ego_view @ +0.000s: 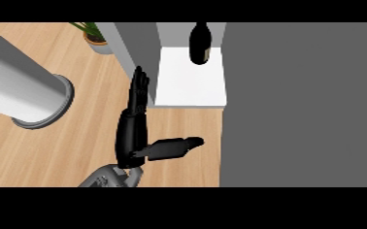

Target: Pick up the wine, place it into the cabinet and close the cabinet

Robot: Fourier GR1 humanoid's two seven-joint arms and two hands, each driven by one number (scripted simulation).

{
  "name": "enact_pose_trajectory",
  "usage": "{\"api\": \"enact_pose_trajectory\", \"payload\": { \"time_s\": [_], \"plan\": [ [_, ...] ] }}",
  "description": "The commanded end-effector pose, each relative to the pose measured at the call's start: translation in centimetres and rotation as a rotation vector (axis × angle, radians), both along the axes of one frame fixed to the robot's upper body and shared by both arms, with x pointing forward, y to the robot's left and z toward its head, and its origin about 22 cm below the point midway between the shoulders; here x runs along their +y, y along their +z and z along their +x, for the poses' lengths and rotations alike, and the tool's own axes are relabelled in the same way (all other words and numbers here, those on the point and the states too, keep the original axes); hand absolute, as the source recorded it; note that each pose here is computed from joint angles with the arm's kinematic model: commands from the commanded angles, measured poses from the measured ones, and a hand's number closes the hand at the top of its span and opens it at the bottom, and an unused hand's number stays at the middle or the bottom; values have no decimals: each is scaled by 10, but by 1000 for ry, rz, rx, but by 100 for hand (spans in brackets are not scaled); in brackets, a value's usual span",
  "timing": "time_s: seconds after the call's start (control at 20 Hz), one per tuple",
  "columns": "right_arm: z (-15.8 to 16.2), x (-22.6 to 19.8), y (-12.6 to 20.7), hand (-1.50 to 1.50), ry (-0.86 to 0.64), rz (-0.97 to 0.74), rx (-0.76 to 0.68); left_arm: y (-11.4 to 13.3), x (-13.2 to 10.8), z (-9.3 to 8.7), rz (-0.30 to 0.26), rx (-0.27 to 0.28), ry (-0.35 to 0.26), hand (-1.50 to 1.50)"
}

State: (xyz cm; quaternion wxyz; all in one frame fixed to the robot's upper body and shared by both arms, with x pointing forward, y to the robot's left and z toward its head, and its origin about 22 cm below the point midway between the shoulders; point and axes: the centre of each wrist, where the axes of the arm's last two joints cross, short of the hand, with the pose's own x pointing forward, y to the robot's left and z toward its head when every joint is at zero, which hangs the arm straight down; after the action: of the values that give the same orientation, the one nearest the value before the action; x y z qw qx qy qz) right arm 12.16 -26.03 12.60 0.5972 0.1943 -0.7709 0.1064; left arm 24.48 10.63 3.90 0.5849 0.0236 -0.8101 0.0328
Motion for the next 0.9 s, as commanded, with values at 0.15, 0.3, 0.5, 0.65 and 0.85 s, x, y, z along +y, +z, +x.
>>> {"api": "enact_pose_trajectory", "payload": {
  "time_s": [0.15,0.3,0.5,0.65,0.85],
  "plan": [
    [-28,3,36,-150,15,-89,-52,19,53,-47,-8,7,-51,-150],
    [-28,9,39,150,81,-102,-50,18,76,-49,-14,3,-112,-150],
    [-16,7,33,150,226,-240,-39,25,89,-74,-32,5,-189,-150],
    [-22,5,39,150,261,-316,-43,23,105,-79,-44,20,-221,150],
    [-22,-12,41,150,245,-254,-51,20,130,-85,-49,6,-217,150]
  ]
}}
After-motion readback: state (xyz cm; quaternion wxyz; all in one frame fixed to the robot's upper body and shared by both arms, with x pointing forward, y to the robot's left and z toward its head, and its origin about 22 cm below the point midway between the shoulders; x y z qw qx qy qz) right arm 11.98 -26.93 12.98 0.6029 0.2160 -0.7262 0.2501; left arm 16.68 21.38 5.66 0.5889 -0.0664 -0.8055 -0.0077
